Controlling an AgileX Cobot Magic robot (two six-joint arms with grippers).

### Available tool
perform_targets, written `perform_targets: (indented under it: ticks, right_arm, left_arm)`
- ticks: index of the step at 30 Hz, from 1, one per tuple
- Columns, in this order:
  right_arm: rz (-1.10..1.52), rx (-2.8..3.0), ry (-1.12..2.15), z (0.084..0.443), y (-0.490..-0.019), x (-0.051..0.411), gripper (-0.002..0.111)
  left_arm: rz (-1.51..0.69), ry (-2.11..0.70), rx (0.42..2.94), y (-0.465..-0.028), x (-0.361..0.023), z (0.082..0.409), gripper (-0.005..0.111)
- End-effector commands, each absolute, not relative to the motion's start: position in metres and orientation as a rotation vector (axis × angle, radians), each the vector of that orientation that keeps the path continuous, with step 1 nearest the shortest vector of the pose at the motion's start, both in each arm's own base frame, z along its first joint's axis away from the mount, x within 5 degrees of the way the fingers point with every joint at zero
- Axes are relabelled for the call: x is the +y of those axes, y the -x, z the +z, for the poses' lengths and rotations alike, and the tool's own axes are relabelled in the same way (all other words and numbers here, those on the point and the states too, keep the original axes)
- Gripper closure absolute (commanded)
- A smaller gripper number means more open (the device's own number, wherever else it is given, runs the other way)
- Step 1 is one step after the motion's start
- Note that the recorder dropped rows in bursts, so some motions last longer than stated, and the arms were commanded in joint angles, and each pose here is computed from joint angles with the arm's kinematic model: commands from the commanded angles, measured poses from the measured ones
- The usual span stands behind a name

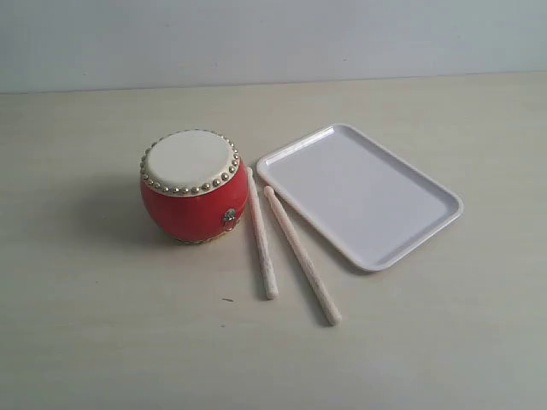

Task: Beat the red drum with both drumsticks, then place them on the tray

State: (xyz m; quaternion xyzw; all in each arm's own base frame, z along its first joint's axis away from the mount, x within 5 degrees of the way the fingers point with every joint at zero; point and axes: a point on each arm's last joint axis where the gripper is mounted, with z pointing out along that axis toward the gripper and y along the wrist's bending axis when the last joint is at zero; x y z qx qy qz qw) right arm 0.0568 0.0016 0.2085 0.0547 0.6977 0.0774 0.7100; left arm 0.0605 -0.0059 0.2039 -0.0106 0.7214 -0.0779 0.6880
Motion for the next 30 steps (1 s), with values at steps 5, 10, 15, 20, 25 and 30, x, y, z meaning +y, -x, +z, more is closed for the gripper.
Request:
perform_targets:
  ticks: [5,10,15,20,25,30]
  right_arm:
    - [0.163,1.539,-0.121,0.208,-0.0564,0.0012,0.108]
    - [0.163,1.539,-0.121,0.208,-0.0564,0.0012,0.108]
    - [0.163,1.539,-0.121,0.208,-0.0564,0.0012,0.108]
    - [0.163,1.539,-0.121,0.208,-0.0564,0.0012,0.108]
    - [0.167,1.508,-0.117,0.2107,-0.0563,0.0014,0.108]
    - [0.167,1.504,-0.116,0.2111,-0.0563,0.0014,0.108]
  left_arm:
    - [-0.175,0.028,1.607,-0.0599,-0.0057,0.2037,0.107]
    - [-0.175,0.028,1.607,-0.0599,-0.0057,0.2037,0.107]
    - [-0.175,0.028,1.607,-0.0599,-0.0057,0.2037,0.107]
    - [-0.175,0.028,1.607,-0.0599,-0.0057,0.2037,0.107]
    - [-0.175,0.028,1.607,-0.0599,-0.0057,0.2037,0.107]
    - [-0.175,0.028,1.607,-0.0599,-0.0057,0.2037,0.107]
